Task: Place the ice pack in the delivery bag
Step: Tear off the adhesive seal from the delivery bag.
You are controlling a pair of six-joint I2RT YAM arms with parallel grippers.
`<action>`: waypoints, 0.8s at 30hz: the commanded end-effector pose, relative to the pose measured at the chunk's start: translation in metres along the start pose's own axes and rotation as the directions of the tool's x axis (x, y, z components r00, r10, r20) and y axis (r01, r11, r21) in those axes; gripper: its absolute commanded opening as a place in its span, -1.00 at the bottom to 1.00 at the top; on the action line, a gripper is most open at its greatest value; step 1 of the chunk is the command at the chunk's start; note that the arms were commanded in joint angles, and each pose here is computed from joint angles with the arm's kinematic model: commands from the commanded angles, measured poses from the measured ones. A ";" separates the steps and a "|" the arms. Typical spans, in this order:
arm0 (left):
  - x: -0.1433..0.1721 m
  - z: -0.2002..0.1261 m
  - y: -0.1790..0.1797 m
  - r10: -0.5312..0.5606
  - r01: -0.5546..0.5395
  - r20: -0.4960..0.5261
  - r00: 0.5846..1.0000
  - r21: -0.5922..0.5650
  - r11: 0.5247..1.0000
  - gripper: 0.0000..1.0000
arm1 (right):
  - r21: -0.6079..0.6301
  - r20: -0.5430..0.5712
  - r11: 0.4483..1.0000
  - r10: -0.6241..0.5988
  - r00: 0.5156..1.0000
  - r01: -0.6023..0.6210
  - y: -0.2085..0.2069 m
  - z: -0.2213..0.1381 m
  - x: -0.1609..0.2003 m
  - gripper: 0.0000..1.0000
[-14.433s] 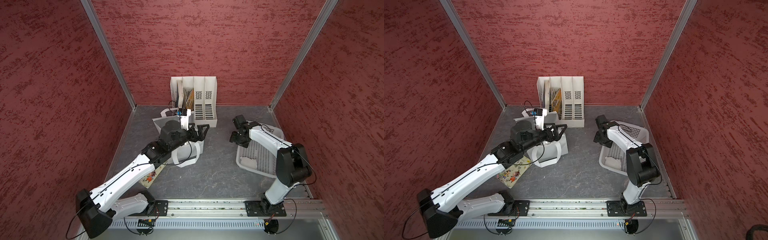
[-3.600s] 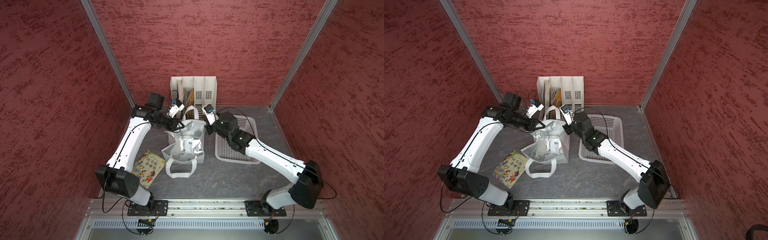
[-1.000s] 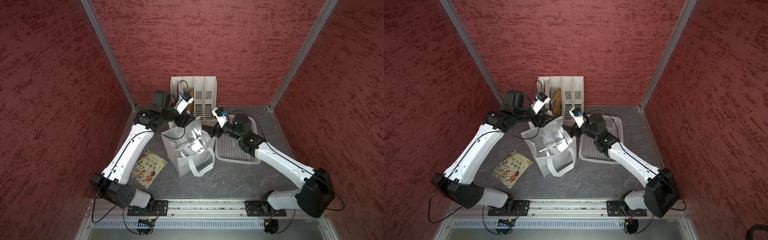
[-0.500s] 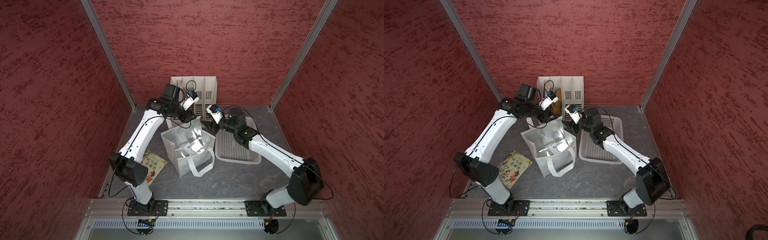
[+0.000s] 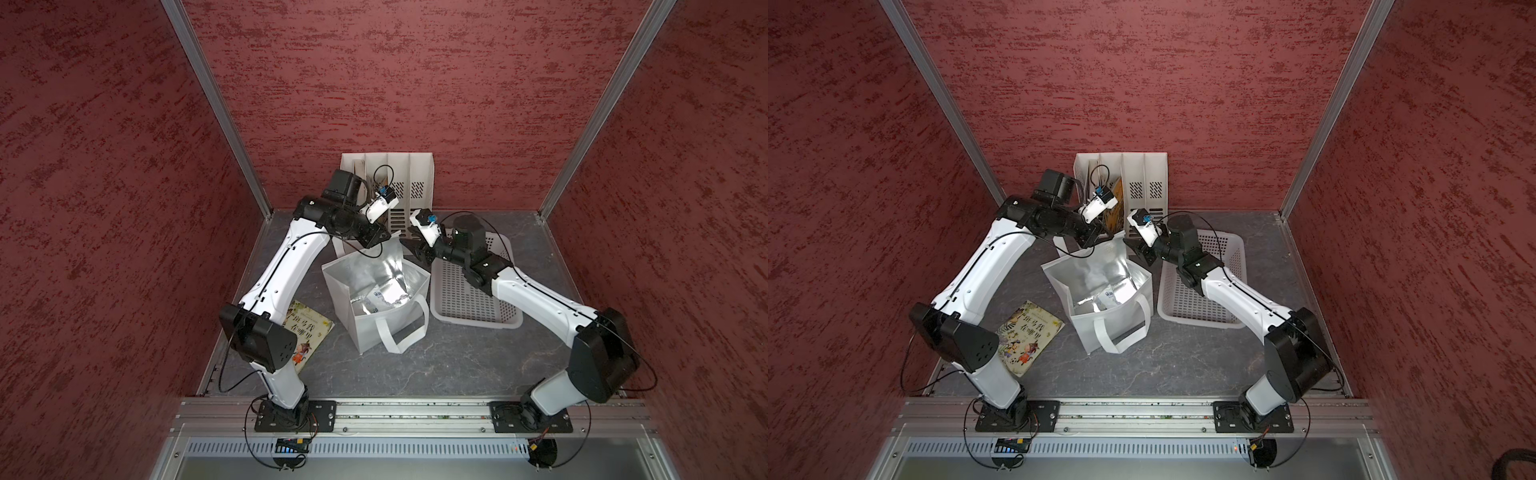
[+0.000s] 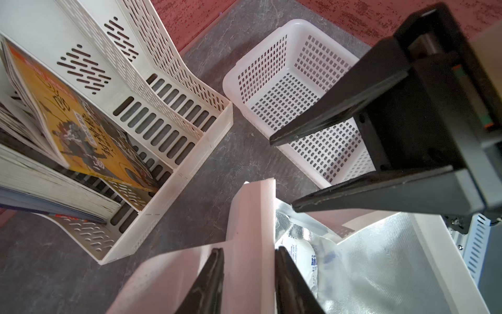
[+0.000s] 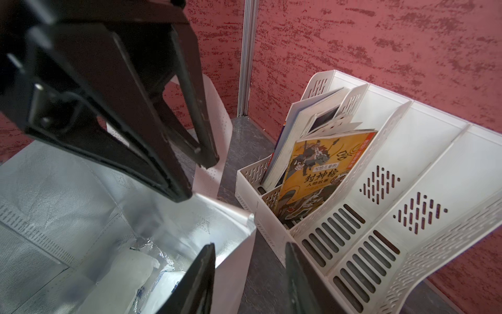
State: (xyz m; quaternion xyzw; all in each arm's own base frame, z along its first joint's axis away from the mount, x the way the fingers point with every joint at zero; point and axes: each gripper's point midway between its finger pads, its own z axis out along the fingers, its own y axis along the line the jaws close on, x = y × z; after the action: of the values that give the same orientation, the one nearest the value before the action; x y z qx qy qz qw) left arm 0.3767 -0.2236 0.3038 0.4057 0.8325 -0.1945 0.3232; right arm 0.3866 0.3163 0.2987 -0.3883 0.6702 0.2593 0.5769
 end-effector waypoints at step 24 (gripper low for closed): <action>-0.003 -0.006 -0.003 -0.119 0.116 0.025 0.993 0.112 0.987 -0.95 | -0.045 0.135 0.997 -0.049 0.990 0.055 0.002 0.007 -0.032 -0.41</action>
State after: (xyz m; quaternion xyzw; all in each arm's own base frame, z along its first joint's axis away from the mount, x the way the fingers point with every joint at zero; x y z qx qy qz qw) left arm 0.3744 -0.2176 0.3008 0.3690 0.8466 -0.2455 0.2948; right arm 0.3910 0.3303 0.3069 -0.3977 0.6400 0.2850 0.5925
